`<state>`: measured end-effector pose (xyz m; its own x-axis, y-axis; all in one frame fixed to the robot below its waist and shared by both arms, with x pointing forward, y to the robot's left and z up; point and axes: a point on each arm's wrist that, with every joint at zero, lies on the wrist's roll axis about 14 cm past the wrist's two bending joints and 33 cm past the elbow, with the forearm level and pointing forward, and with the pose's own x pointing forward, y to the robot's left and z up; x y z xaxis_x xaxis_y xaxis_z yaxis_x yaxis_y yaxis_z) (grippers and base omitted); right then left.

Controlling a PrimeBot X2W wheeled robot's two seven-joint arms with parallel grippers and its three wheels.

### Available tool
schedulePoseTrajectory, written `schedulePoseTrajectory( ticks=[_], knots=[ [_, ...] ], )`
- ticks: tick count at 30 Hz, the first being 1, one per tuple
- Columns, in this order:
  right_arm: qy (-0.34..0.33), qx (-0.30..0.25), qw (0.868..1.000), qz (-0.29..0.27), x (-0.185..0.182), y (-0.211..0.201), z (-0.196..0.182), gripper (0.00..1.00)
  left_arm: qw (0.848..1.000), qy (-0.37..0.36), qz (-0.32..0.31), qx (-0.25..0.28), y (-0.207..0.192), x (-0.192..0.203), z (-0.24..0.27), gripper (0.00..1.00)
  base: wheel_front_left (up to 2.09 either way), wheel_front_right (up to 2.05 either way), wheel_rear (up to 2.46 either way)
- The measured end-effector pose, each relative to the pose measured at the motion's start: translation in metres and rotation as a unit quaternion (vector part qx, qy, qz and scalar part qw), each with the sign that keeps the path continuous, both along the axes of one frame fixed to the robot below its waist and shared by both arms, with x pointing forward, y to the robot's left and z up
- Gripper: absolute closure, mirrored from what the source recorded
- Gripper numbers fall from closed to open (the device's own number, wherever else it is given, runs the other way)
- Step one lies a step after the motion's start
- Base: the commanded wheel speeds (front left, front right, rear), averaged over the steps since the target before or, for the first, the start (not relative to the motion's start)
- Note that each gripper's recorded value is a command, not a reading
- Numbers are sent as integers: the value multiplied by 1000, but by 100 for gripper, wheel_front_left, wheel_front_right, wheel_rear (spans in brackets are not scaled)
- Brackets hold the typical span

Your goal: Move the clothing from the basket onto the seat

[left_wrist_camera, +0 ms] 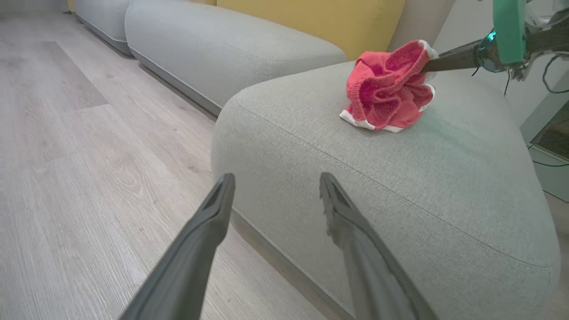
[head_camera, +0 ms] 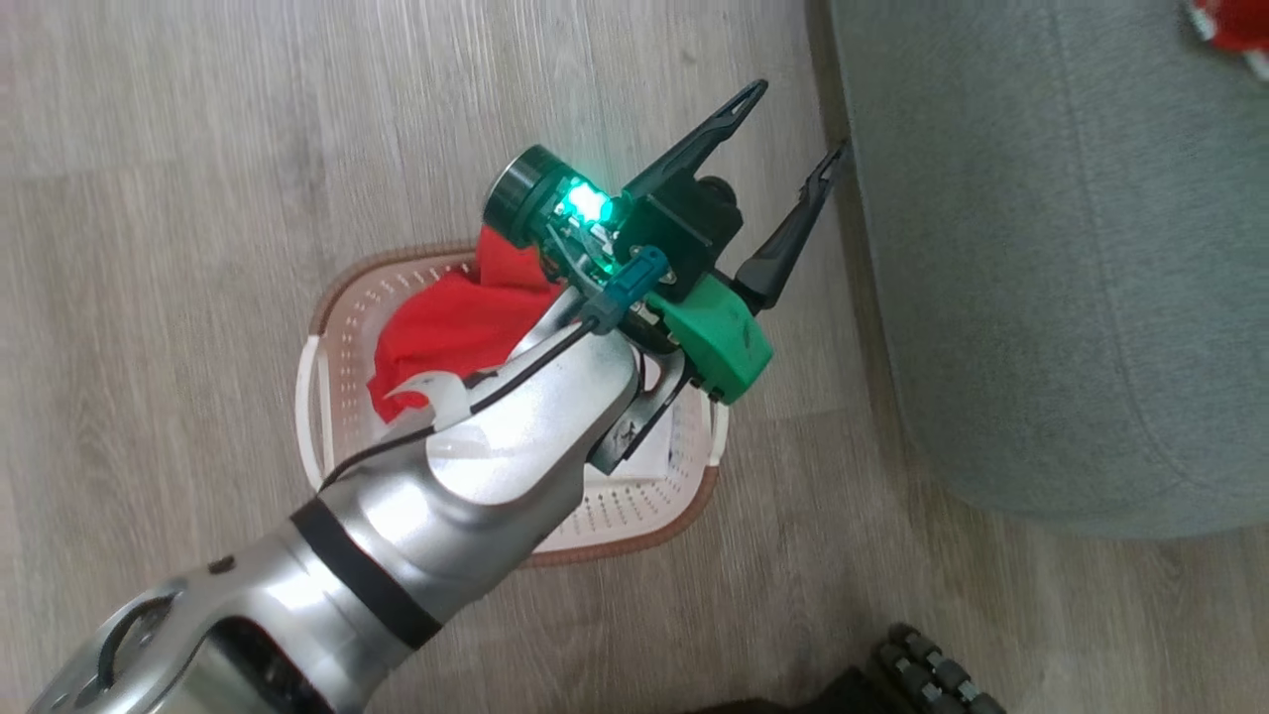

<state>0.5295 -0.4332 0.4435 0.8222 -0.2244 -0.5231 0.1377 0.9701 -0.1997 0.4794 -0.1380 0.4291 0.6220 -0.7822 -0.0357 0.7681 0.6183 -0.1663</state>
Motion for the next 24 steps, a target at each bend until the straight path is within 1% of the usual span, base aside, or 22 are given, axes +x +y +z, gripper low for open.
schedulePoseTrajectory(
  ticks=[4,8,9,11,14,18,23,24],
  knots=[
    [23,-8,1000,5,-13,0,12,0,1000,-15,2,-4,1,-4,19,0,0,0,0],
    [12,-29,999,23,-19,2,40,0,1000,-13,5,-7,4,-17,29,0,0,0,0],
    [12,-29,999,23,-19,2,40,0,1000,-13,5,-7,4,-17,29,0,0,0,0],
    [-1,-36,999,32,-21,4,57,0,1000,-13,8,-10,6,-25,36,0,0,0,0],
    [-35,-44,997,51,-24,10,85,0,999,-20,20,-17,13,-30,49,0,0,0,0],
    [-107,-48,991,71,-29,19,127,0,999,-32,37,-22,26,-37,66,0,0,0,0],
    [-183,-60,975,109,-37,35,169,0,996,-50,69,-26,50,-43,85,0,0,0,0],
    [-215,-61,967,121,-40,43,185,0,994,-57,86,-26,62,-45,91,0,0,0,0]
  ],
)
